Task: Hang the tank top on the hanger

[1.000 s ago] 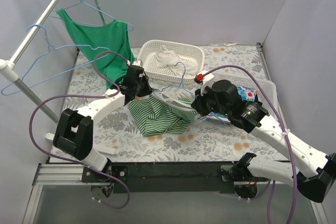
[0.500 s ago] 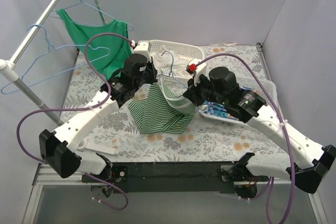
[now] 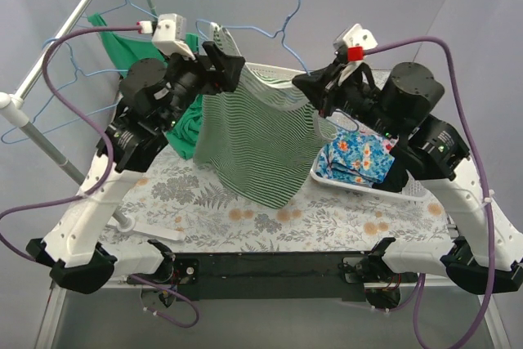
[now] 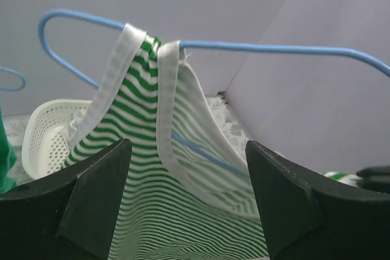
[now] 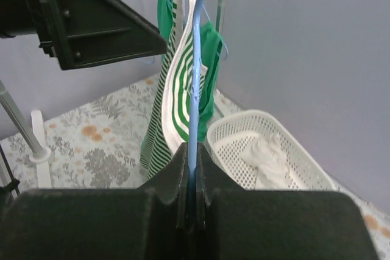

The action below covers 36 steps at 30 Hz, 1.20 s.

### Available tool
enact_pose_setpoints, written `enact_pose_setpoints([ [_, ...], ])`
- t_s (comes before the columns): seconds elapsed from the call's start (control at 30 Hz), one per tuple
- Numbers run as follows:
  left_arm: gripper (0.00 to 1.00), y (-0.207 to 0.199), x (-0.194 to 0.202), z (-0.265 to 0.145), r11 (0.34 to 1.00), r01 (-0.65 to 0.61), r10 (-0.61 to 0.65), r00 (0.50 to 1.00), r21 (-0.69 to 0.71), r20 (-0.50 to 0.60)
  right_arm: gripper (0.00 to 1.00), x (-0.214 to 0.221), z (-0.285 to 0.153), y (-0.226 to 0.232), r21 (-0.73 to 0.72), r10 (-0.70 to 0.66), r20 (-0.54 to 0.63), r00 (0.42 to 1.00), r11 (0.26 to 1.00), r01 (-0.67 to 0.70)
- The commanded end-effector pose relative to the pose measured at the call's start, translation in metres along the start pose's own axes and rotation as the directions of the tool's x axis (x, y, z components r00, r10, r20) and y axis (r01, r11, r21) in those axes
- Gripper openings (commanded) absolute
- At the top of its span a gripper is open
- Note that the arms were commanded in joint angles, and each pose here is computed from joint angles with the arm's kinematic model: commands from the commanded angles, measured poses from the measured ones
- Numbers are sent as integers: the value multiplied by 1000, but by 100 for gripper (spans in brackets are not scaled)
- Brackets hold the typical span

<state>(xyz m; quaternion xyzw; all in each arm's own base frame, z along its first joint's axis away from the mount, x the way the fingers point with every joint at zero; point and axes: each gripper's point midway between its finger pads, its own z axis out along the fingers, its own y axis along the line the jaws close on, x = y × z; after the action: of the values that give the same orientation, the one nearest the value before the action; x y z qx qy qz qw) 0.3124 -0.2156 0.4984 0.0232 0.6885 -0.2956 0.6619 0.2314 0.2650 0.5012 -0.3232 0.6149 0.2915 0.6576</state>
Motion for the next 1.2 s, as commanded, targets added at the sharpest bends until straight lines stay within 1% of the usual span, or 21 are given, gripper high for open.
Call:
enact_pose_setpoints([
  [0.0,76,-37,-75,-48,984,16,-52,978,180,200,1,-76,-10,4,-26,-58,223,973,998,65],
  [0.07,76,-39,-90,-64,980,20,-69,968,200,243,1,-90,-12,2,-13,-62,250,966,998,67],
  [0.17,75,-38,-100,-84,975,28,-92,953,219,290,1,-83,-8,6,-32,-50,249,967,998,59],
  [0.2,75,-37,-98,-85,976,27,-90,953,216,288,1,-57,0,8,-48,-39,197,980,998,49],
  [0.27,71,-31,-89,-88,979,31,-88,957,204,276,1,-31,7,10,-52,-17,155,988,998,25],
  [0.3,70,-31,-82,-87,978,28,-83,962,209,260,1,-23,9,11,-56,-10,142,990,998,18],
  [0.37,63,-33,-65,-82,972,53,-102,973,230,207,1,-5,6,12,-58,9,118,993,998,-2],
  [0.4,59,-41,-56,-83,958,73,-123,978,277,166,1,-10,0,12,-49,13,148,989,999,-5],
  [0.43,58,-44,-49,-82,950,98,-144,980,296,138,1,3,1,12,-51,21,127,992,999,-14],
  [0.47,57,-44,-34,-76,941,170,-204,975,293,88,1,8,2,15,-66,27,118,993,998,-20],
  [0.53,57,-52,-22,-77,912,234,-261,965,338,37,1,20,3,22,-97,42,94,995,995,-32],
  [0.57,57,-51,-12,-73,891,304,-325,946,338,7,1,25,5,24,-110,50,85,995,993,-40],
  [0.63,56,-53,0,-69,866,361,-375,927,345,-29,1,32,6,29,-136,50,82,995,990,-39],
  [0.67,56,-53,8,-66,848,407,-414,908,339,-55,1,34,7,31,-143,79,79,994,987,-67],
  [0.73,56,-58,17,-62,825,439,-436,895,356,-94,1,37,9,34,-159,85,78,993,985,-72],
  [0.8,56,-60,25,-57,799,484,-476,872,356,-117,1,41,14,35,-165,90,72,993,983,-77],
  [0.9,56,-60,30,-52,790,503,-496,861,350,-118,1,43,21,37,-176,99,69,993,981,-86],
  [1.03,56,-64,37,-52,785,508,-499,858,353,-125,1,44,27,36,-175,100,69,993,981,-87],
  [1.1,55,-66,34,-52,781,508,-507,855,363,-108,1,44,32,36,-175,101,67,993,981,-88],
  [1.13,55,-67,42,-52,782,510,-504,856,358,-119,1,44,33,37,-178,101,67,993,980,-87],
  [1.17,55,-67,37,-56,777,510,-514,852,370,-95,1,45,36,36,-178,102,64,993,980,-90],
])
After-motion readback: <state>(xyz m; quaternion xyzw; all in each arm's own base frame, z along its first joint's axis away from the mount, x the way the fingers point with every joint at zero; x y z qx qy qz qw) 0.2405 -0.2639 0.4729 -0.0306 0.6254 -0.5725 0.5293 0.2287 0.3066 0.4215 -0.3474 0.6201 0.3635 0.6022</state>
